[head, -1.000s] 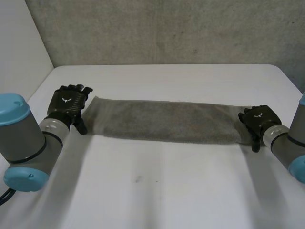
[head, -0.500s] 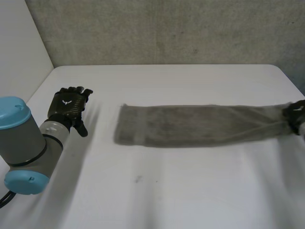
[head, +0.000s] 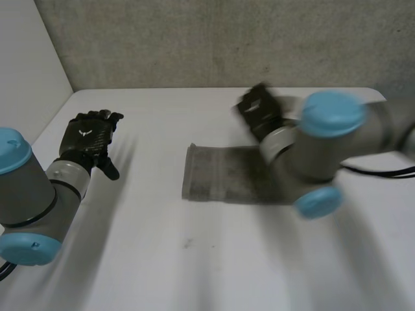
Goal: Fold the towel.
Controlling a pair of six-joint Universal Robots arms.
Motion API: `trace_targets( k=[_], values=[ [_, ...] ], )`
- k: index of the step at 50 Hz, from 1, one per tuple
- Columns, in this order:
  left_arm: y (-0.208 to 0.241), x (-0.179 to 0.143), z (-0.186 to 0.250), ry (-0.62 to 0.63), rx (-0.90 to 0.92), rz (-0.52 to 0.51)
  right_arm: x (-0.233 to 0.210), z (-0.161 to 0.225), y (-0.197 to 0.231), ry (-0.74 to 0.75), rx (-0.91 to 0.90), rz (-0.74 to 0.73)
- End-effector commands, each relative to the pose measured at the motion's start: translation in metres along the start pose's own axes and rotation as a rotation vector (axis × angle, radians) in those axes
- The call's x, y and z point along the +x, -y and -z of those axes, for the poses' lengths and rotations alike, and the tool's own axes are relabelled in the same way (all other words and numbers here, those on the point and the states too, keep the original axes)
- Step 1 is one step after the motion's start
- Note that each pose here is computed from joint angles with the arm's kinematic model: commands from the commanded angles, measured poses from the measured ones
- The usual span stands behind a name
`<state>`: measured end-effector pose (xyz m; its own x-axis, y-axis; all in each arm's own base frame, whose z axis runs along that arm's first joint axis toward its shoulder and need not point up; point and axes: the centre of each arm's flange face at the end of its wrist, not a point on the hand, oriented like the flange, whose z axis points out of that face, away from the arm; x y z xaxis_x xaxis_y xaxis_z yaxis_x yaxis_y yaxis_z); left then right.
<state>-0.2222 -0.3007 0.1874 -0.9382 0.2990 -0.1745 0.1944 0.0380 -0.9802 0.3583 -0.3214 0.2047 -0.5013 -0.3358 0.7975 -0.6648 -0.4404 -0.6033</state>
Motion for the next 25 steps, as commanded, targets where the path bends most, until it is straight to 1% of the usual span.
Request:
trace_targets(
  k=[1,2,4,6,10,12,13,15,16,17,18,20,21,23,24,25],
  values=[
    [-0.004,0.000,0.002,0.000,-0.012,-0.001,-0.112,0.033,0.045,0.238,0.112,0.031],
    [-0.004,0.000,0.002,0.000,-0.012,-0.001,-0.112,0.033,0.045,0.238,0.112,0.031],
    [-0.004,0.000,0.002,-0.001,-0.014,-0.001,-0.128,0.039,0.043,0.277,0.107,0.054],
    [-0.004,0.000,0.002,0.000,-0.012,-0.001,-0.130,0.041,0.041,0.284,0.102,0.070],
    [-0.004,0.000,0.002,0.000,-0.012,-0.001,-0.120,0.044,0.041,0.271,0.090,0.065],
    [-0.004,0.001,0.002,-0.003,-0.012,-0.001,-0.091,0.051,0.053,0.223,0.104,0.028],
    [-0.004,0.001,0.002,-0.003,-0.012,-0.001,-0.091,0.051,0.053,0.223,0.104,0.028],
    [-0.004,0.001,0.002,-0.003,-0.012,-0.001,-0.058,0.054,0.047,0.170,0.071,-0.056],
    [-0.004,0.001,0.002,-0.003,-0.012,-0.001,-0.058,0.054,0.046,0.170,0.070,-0.057],
    [-0.004,0.001,0.002,-0.004,-0.013,-0.003,-0.042,0.055,0.038,0.144,0.042,-0.113],
    [-0.004,0.001,0.002,-0.004,-0.013,-0.003,-0.042,0.055,0.038,0.143,0.042,-0.114],
    [-0.004,0.001,0.002,-0.005,-0.010,-0.002,-0.014,0.060,0.019,0.103,-0.023,-0.232],
    [-0.004,0.001,0.002,-0.005,-0.010,-0.002,-0.014,0.060,0.019,0.102,-0.023,-0.233],
    [-0.004,0.001,0.001,-0.002,-0.004,-0.003,0.002,0.065,-0.011,0.072,-0.112,-0.352],
    [-0.004,0.001,0.001,-0.002,-0.004,-0.003,0.002,0.065,-0.011,0.072,-0.113,-0.352],
    [-0.004,0.002,0.002,-0.003,-0.004,-0.003,0.005,0.068,-0.029,0.069,-0.162,-0.392]
  ],
)
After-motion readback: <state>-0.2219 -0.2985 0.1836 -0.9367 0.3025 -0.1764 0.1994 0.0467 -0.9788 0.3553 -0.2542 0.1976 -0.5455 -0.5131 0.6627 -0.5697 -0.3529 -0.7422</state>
